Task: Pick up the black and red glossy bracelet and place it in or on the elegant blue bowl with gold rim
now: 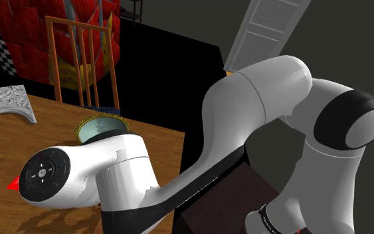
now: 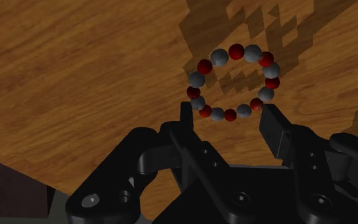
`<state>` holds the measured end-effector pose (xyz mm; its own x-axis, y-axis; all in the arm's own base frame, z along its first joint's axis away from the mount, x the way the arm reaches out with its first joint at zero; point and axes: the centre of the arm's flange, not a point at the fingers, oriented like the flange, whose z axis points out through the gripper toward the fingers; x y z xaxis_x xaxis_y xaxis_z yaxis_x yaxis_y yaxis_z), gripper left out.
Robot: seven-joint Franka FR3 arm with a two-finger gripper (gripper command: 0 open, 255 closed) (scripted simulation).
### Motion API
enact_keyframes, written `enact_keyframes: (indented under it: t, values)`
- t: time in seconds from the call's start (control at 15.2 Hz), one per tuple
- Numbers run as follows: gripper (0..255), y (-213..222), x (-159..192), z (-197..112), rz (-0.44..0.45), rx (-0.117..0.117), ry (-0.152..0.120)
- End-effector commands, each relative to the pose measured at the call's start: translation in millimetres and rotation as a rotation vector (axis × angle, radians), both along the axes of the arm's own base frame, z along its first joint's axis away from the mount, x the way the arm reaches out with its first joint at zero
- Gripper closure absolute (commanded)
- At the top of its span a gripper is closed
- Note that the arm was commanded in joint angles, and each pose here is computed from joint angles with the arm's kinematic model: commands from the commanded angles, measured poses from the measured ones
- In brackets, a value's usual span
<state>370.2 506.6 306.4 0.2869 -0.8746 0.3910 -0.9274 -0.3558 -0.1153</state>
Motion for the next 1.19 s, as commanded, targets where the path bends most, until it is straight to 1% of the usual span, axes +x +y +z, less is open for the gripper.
enact_keyframes:
  t: [0.0,1.12]
  values:
    - [255,-1,0,9,0.0,0.0,0.0]
    - [255,-1,0,99,0.0,0.0,0.0]
